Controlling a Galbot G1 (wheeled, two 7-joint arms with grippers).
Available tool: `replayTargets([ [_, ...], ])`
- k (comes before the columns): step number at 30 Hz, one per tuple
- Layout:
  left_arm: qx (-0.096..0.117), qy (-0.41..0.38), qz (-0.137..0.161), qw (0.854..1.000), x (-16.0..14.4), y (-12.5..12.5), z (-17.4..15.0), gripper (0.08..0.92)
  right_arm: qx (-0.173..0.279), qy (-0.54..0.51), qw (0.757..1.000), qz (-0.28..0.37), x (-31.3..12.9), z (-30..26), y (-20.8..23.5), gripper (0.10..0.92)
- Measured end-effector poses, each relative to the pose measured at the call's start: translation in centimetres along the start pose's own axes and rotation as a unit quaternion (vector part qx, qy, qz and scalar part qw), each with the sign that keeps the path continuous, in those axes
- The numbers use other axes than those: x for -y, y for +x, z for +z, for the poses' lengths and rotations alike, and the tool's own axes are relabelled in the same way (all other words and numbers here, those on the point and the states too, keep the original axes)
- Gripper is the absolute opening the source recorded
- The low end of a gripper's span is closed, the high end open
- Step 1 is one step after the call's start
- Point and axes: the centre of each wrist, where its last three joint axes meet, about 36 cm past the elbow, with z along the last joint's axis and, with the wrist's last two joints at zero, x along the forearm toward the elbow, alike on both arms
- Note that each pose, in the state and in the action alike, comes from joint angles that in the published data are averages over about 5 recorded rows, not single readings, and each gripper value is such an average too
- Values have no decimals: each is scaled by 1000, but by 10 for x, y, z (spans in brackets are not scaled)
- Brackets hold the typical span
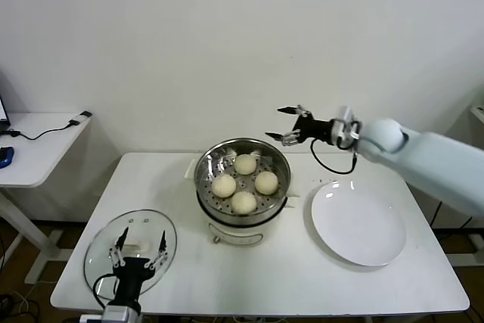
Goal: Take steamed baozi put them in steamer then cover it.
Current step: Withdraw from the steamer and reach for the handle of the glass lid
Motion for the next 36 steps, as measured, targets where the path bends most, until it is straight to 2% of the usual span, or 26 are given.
replayTargets([
  [7,1,-25,4,1000,-5,2,-5,823,62,-69,992,88,-34,34,31,823],
  [14,3,-84,4,996,-18,1,-7,823,92,-123,975,160,-66,67,67,823],
  [17,6,-130,4,991,-24,0,-7,823,95,-140,967,188,-79,81,84,823],
  [20,12,-199,1,980,-33,-2,-5,823,94,-154,960,215,-91,96,100,823],
  [24,14,-322,-4,947,-46,-5,-2,823,85,-169,951,245,-108,117,119,823],
  [32,-13,-543,9,839,-59,-11,10,823,64,-182,940,283,-138,146,140,823],
  [36,-27,-603,13,797,-63,-14,20,823,55,-184,936,297,-149,156,147,823],
])
